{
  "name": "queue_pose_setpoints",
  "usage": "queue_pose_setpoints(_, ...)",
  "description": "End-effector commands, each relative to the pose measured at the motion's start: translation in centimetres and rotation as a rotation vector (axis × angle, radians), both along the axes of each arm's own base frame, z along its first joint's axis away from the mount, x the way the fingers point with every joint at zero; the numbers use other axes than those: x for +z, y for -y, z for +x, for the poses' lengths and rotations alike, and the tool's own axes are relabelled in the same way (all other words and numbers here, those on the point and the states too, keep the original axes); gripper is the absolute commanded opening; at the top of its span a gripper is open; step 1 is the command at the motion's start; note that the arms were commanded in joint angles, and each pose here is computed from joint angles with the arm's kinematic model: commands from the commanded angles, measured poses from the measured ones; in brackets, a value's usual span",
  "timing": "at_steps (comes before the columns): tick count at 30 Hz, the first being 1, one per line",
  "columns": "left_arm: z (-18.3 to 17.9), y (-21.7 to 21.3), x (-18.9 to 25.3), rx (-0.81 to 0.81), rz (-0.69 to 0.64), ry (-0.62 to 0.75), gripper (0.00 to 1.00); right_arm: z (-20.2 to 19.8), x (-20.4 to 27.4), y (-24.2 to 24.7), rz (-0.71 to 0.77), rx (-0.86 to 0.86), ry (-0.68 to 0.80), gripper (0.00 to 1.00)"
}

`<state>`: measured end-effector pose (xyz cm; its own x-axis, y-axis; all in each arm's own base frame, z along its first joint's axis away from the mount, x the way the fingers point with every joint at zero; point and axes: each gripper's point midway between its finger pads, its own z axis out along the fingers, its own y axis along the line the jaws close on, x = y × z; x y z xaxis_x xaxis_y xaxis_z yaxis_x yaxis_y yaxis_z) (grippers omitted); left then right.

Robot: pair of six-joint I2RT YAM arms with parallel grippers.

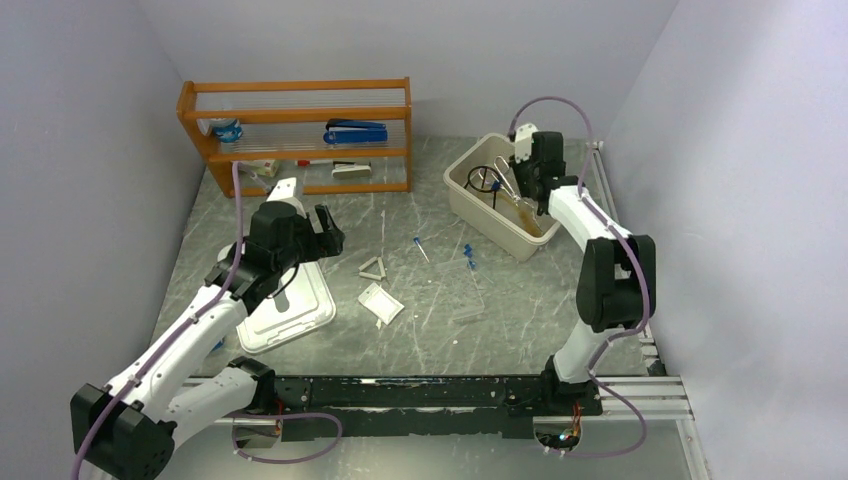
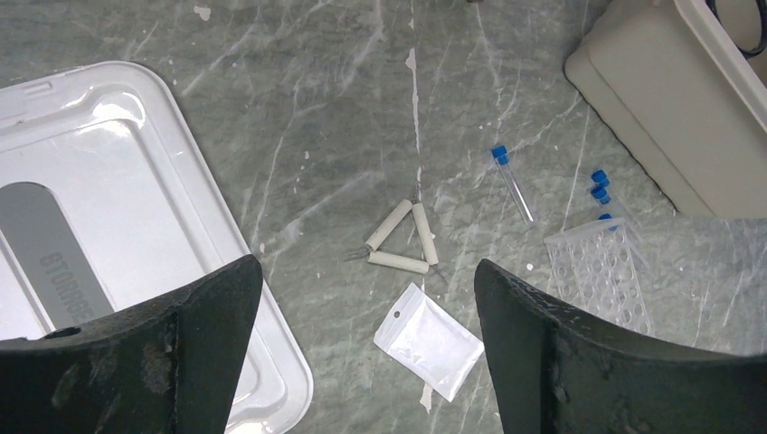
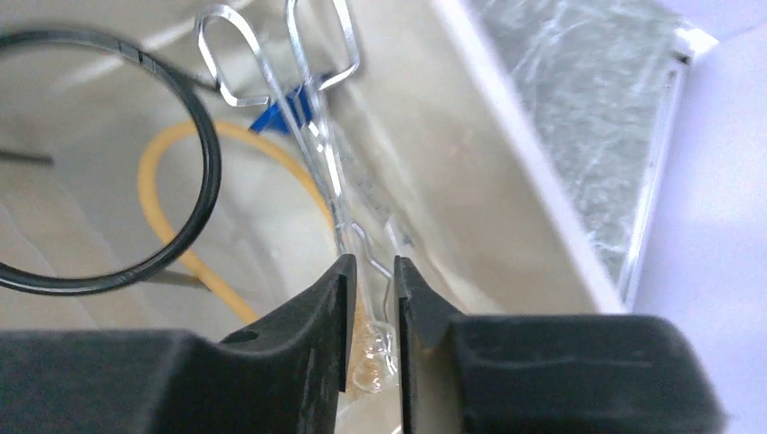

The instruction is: Organize the chemistry lab equipment

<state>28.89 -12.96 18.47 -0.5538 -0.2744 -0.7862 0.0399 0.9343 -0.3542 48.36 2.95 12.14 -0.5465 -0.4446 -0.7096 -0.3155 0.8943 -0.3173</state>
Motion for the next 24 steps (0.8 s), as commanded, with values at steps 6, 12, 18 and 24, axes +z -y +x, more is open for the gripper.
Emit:
queue_pose_setpoints(6, -0.1, 0.2, 2.2, -0.022, -0.02, 0.067, 0.91, -1.4, 8.7, -0.9, 0.248, -0.215, 0.111, 0.0)
queue_pose_setpoints(12, -0.3, 0.3, 2.6, -0.029, -0.032, 0.076, 0.91, -3.6, 14.5, -4.0, 0.427, -0.135, 0.206, 0.0)
queue_pose_setpoints(18, -0.4, 0.1, 2.8, -0.023, -0.037, 0.087, 0.91, -6.9, 15.8, -11.9, 0.496, 0.034, 0.185, 0.04)
queue_pose_setpoints(24, -0.4, 0.1, 2.8, -0.019, -0.034, 0.085, 0.91, -10.3, 10.6, -20.1, 0.463, 0.129, 0.001, 0.0)
